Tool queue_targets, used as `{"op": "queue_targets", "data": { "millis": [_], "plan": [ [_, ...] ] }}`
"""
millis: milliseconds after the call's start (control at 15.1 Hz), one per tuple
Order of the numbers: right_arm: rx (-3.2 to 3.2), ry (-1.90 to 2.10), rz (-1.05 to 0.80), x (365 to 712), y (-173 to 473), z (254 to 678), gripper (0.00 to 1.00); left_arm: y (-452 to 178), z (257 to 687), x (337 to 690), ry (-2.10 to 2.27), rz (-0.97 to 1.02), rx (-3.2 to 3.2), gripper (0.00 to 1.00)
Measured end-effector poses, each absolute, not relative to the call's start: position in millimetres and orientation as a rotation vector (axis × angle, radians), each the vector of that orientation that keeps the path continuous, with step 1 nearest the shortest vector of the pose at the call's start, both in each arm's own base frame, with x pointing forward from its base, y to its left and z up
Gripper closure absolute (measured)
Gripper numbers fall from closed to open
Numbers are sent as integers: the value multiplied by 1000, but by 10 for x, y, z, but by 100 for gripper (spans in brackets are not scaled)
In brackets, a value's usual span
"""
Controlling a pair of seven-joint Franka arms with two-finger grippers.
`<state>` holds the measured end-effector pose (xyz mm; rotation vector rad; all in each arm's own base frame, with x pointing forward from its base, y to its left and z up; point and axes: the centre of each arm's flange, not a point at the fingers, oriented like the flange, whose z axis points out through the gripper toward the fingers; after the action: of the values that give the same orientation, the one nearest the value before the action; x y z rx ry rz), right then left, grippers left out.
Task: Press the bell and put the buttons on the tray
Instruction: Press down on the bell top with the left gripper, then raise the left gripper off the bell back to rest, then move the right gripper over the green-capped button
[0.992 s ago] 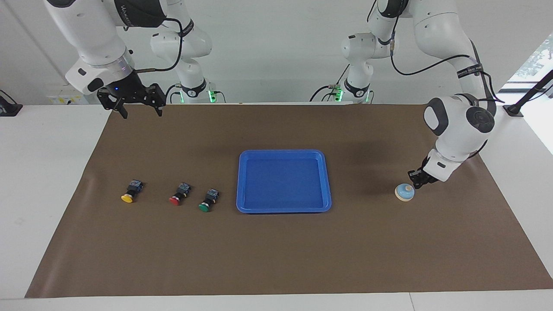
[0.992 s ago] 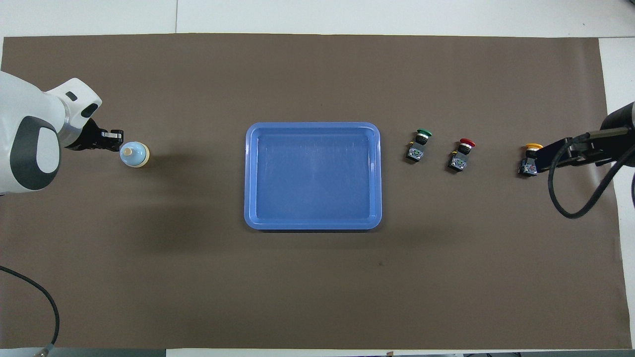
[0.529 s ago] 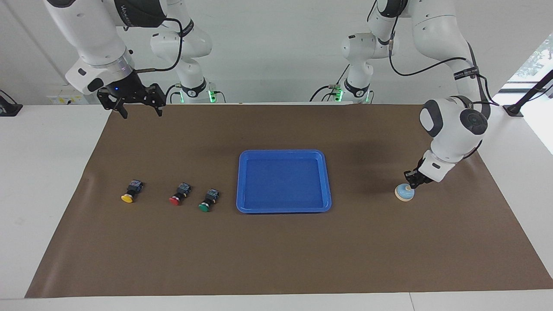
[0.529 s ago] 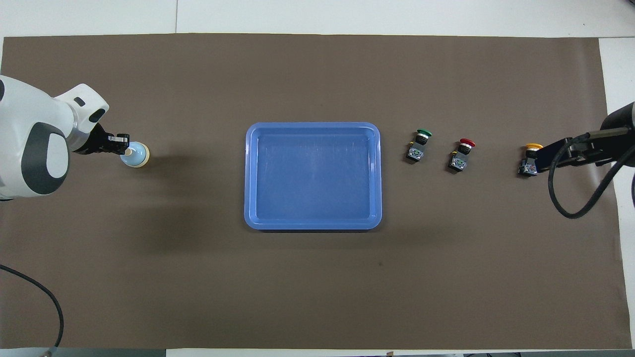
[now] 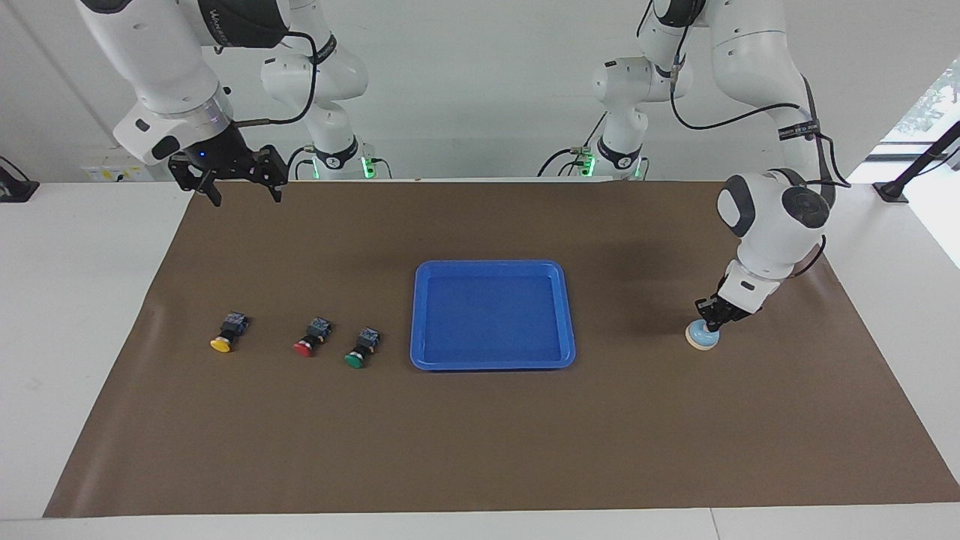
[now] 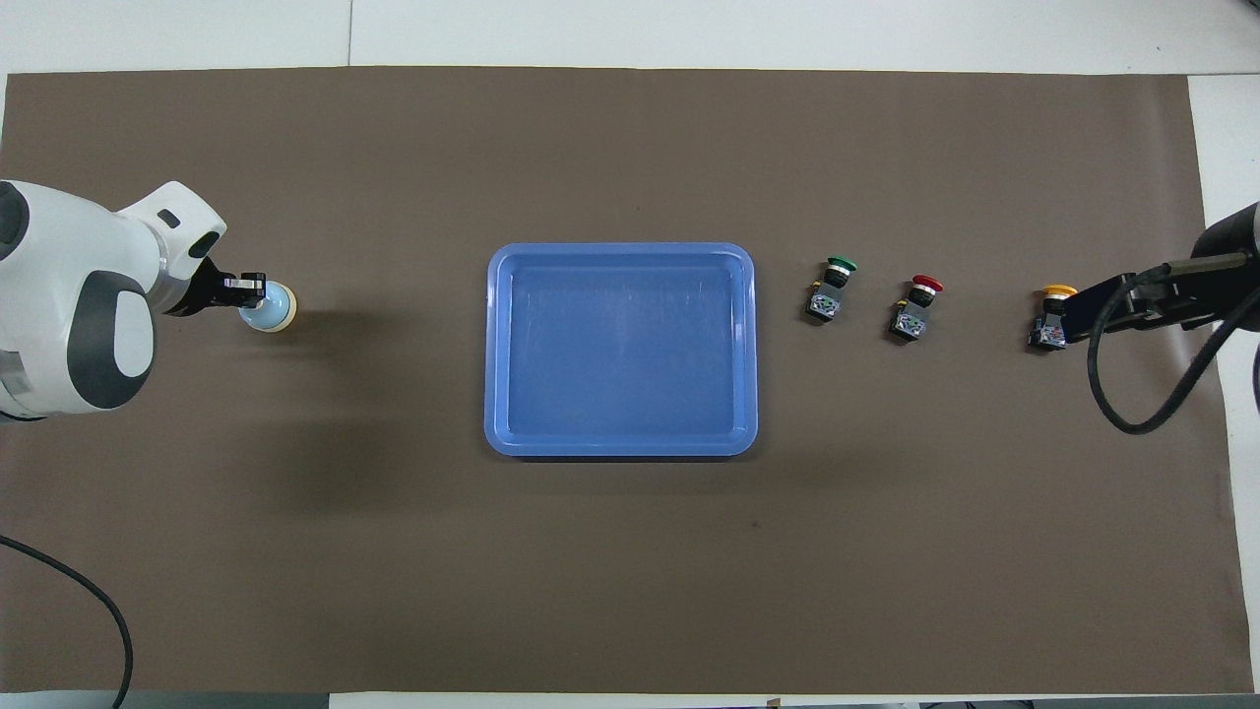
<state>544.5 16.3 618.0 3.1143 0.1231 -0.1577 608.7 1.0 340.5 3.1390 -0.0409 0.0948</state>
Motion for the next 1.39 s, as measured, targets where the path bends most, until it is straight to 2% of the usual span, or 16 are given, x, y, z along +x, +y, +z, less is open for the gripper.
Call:
{"op": "queue_targets", "data": {
  "millis": [132, 198, 397, 529, 728, 926, 992, 1059, 1389],
  "plan": [
    [3114, 123, -158, 5445, 163, 6180, 0, 37, 3576, 6101, -34, 21, 3140, 99],
    [3114, 123, -158, 5445, 163, 6180, 0, 54, 3815, 6118, -30, -28, 3140, 99],
    [3115, 113, -158, 5446, 129, 6180, 0, 68, 4876, 6056, -26, -91, 3138, 99],
    [3117, 90, -158, 5447, 49, 6180, 0, 66, 5496, 5852, -27, -55, 3139, 84],
    [3118, 60, -158, 5447, -57, 6180, 0, 63, 6025, 5474, -27, -59, 3139, 50],
    [3118, 61, -159, 5447, -50, 6179, 0, 41, 6189, 5313, -33, -78, 3138, 19],
    [3118, 63, -159, 5447, -45, 6179, 0, 17, 6185, 5313, -40, -81, 3138, 5],
    [3118, 63, -162, 5445, -44, 6177, 0, -2, 6170, 5318, -45, -88, 3138, 0],
    [3120, 48, -109, 5489, 16, 6104, 0, -26, 6082, 5358, -52, -139, 3136, 0]
  ]
}}
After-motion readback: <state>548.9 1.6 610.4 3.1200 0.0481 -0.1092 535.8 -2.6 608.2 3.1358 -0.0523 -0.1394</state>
